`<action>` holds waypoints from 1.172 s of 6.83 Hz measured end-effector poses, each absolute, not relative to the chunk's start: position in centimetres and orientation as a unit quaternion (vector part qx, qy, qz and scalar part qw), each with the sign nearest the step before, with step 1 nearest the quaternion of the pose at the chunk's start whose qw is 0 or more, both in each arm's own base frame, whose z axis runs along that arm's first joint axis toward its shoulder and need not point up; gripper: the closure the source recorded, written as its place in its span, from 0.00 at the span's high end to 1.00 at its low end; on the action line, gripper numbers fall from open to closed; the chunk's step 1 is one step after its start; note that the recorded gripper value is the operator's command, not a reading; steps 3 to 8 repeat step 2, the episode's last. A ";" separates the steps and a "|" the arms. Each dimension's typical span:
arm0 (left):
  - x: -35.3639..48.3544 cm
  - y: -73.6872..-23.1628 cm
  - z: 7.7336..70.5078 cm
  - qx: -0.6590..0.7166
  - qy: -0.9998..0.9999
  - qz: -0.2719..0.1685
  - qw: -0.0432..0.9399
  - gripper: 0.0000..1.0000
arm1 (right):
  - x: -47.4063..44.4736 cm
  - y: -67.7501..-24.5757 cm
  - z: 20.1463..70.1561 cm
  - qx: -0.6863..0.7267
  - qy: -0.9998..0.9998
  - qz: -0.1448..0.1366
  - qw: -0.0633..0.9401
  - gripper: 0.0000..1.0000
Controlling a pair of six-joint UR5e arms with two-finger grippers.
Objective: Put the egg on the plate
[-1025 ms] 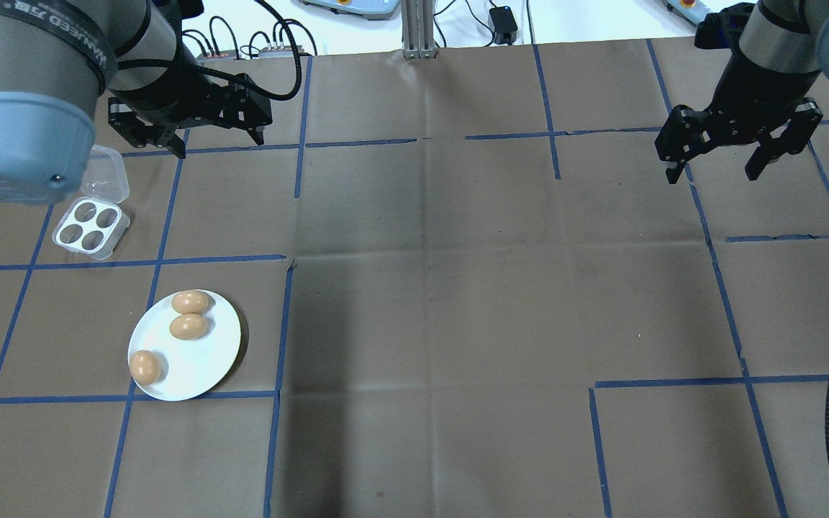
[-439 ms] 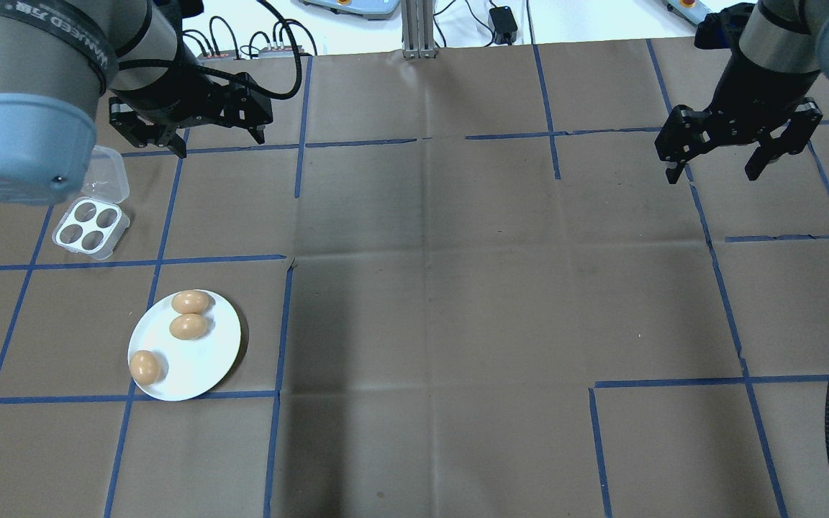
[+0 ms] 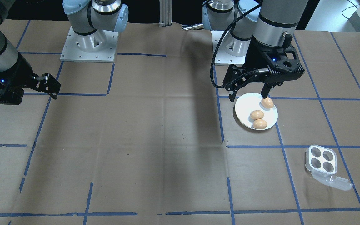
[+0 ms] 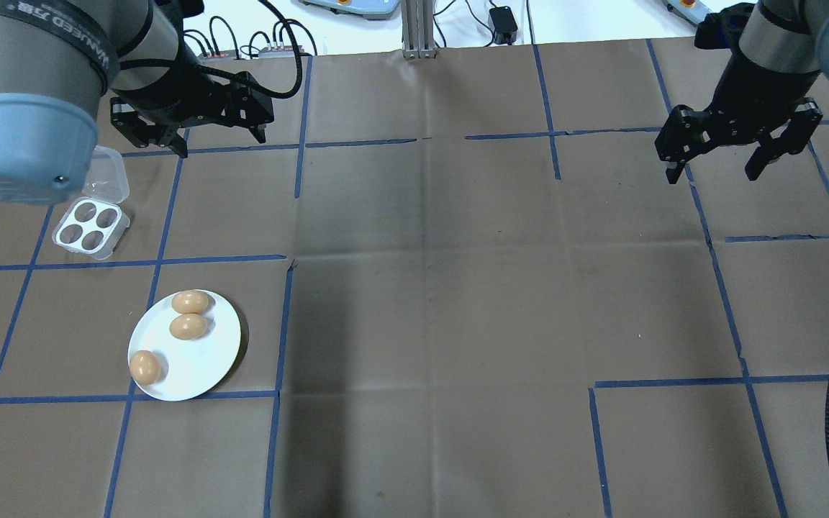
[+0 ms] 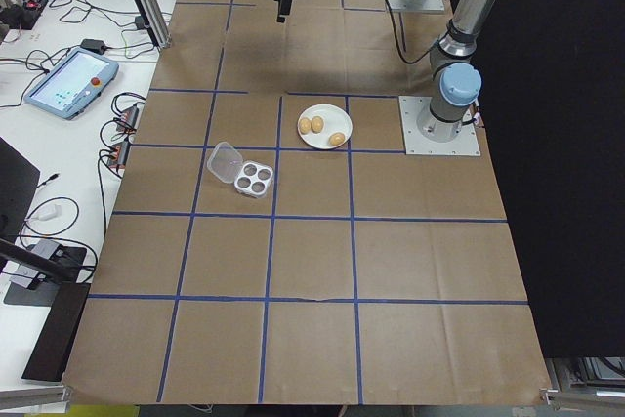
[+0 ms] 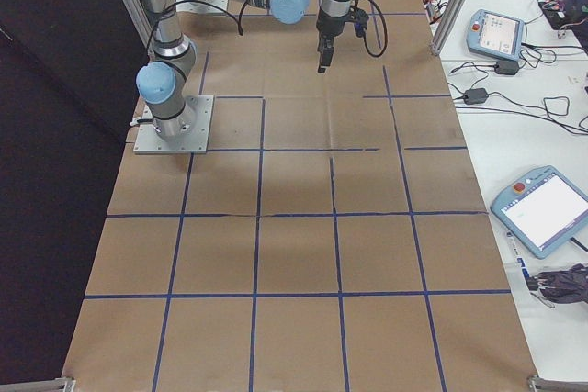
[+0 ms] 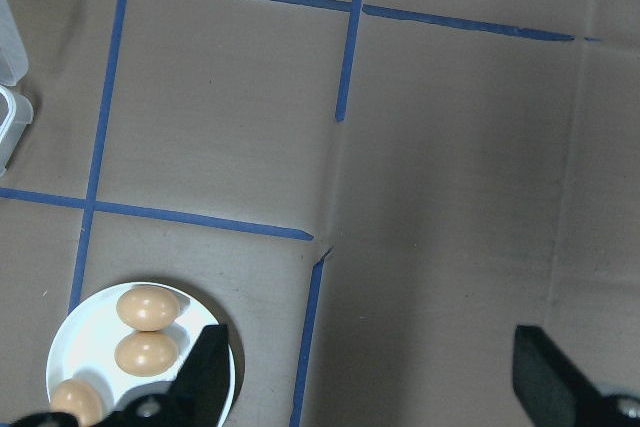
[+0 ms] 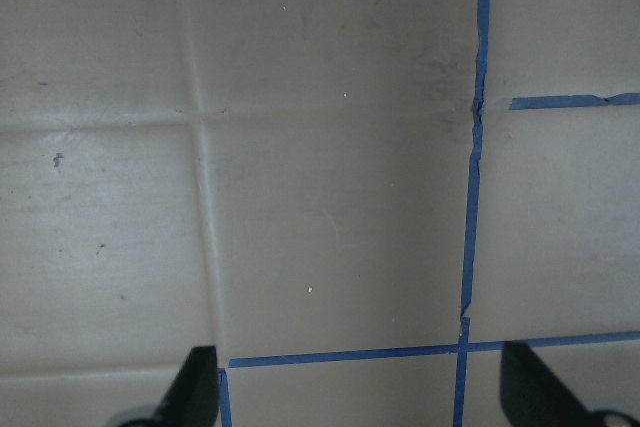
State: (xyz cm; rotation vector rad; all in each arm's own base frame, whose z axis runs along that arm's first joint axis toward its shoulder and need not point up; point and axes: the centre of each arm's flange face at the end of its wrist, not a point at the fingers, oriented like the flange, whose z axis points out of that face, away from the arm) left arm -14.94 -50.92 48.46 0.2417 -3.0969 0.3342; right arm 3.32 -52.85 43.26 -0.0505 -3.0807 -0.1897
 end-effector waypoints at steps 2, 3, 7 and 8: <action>-14.9 -50.9 48.6 0.078 -0.991 0.108 0.009 1.00 | 3.3 -52.8 43.3 -0.016 -0.998 -0.061 0.027 1.00; -14.9 -50.9 48.6 0.078 -0.991 0.108 0.009 1.00 | 3.3 -52.8 43.3 -0.016 -0.998 -0.061 0.027 1.00; -14.9 -50.9 48.6 0.078 -0.991 0.108 0.009 1.00 | 3.3 -52.8 43.3 -0.016 -0.998 -0.061 0.027 1.00; -14.9 -50.9 48.6 0.078 -0.991 0.108 0.009 1.00 | 3.3 -52.8 43.3 -0.016 -0.998 -0.061 0.027 1.00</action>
